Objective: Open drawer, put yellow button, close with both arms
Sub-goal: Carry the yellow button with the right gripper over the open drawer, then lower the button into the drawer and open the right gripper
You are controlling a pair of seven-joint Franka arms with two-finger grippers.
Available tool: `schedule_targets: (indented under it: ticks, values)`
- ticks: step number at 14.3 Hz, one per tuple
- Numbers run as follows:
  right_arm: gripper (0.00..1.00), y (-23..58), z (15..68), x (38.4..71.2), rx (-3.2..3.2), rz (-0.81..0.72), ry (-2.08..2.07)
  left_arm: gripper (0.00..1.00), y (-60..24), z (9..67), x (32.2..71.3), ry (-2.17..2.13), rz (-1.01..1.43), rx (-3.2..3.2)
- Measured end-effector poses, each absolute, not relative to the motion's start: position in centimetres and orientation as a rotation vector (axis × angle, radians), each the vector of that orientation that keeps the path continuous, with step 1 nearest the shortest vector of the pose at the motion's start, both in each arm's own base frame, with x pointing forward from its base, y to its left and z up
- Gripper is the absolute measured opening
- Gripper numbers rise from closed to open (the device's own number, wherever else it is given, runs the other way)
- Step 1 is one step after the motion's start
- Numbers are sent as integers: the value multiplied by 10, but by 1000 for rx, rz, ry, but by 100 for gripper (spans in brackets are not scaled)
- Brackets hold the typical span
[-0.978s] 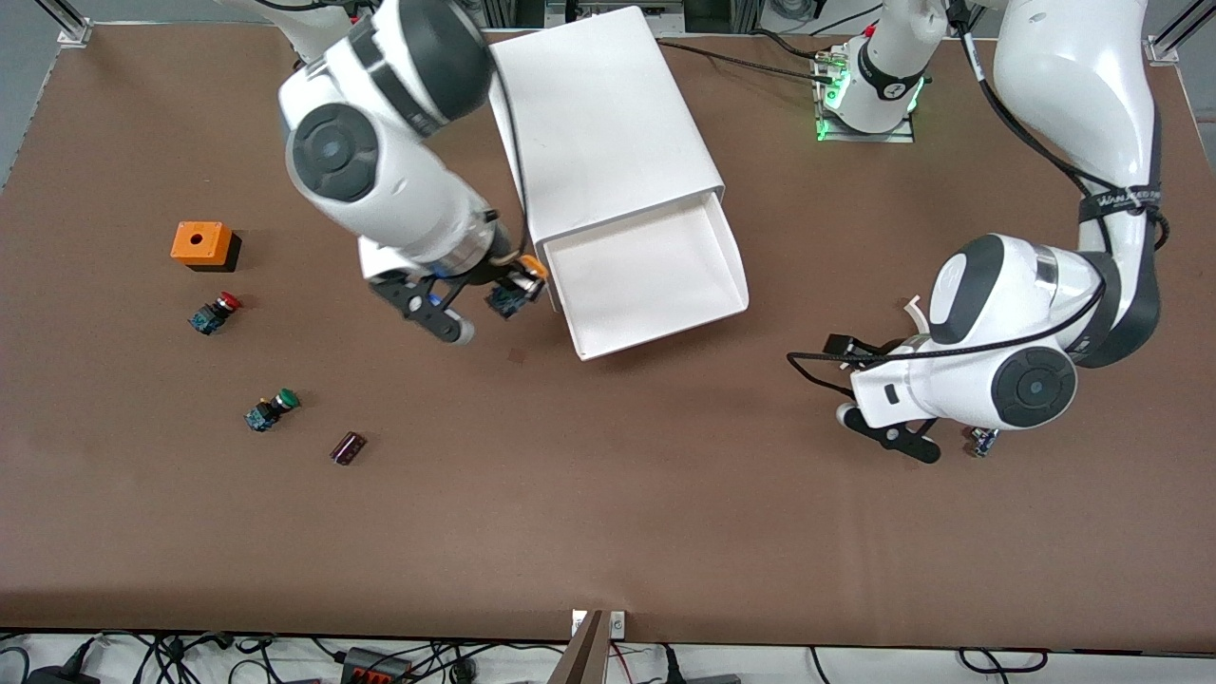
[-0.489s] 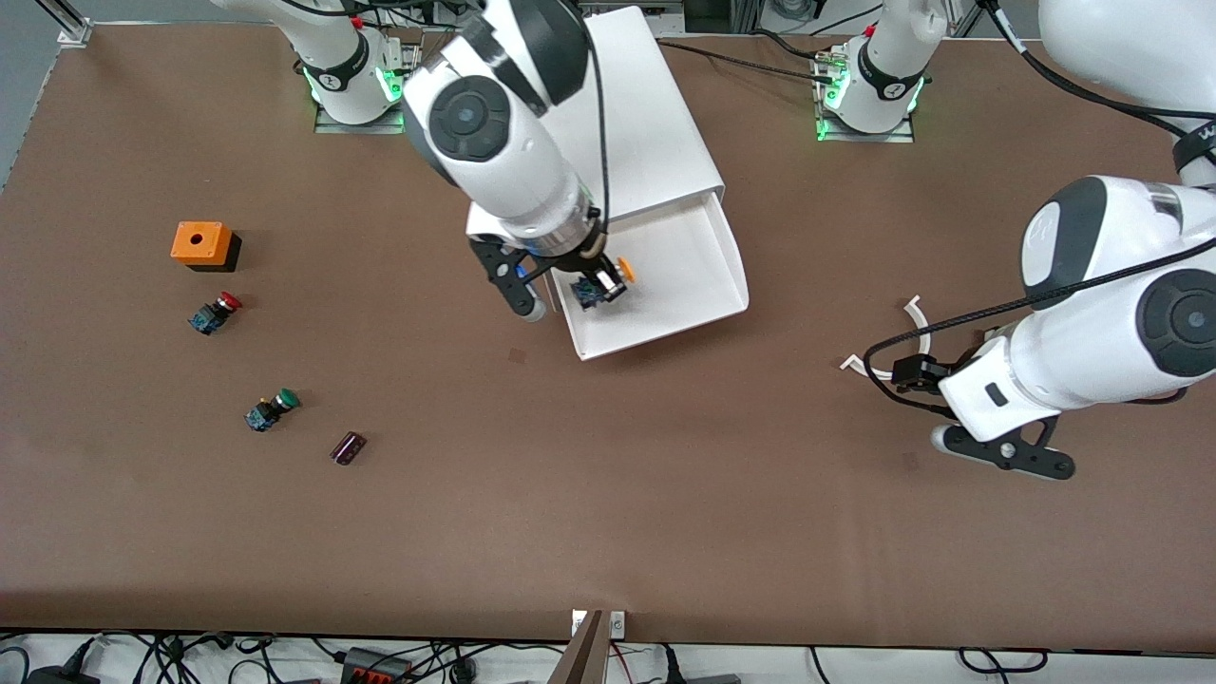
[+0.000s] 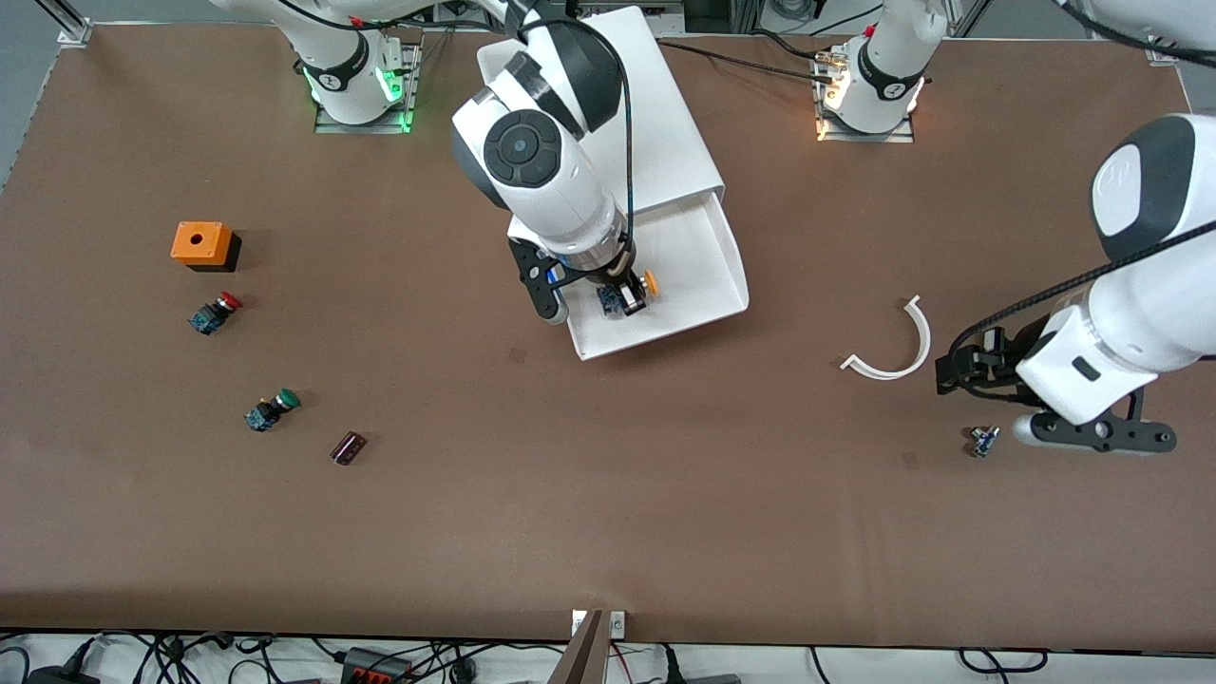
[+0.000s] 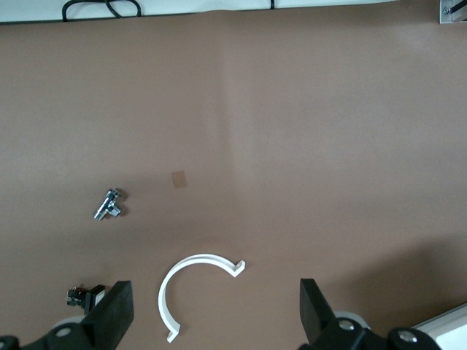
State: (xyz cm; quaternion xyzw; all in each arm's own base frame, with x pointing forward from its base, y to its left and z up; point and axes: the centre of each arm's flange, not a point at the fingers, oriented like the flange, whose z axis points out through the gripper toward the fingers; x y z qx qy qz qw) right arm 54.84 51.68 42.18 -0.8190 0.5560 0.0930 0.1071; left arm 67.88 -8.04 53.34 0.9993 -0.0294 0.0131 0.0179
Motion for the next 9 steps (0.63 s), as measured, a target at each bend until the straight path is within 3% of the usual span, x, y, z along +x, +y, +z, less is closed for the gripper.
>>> schedule_targets:
  ticks: [4, 9]
  values:
    - [41, 532, 405, 536, -2386, 299, 1723, 100, -81, 537, 636, -71, 9, 3116]
    - [41, 538, 402, 530, -2376, 307, 1750, 100, -85, 508, 634, 91, -44, 3119]
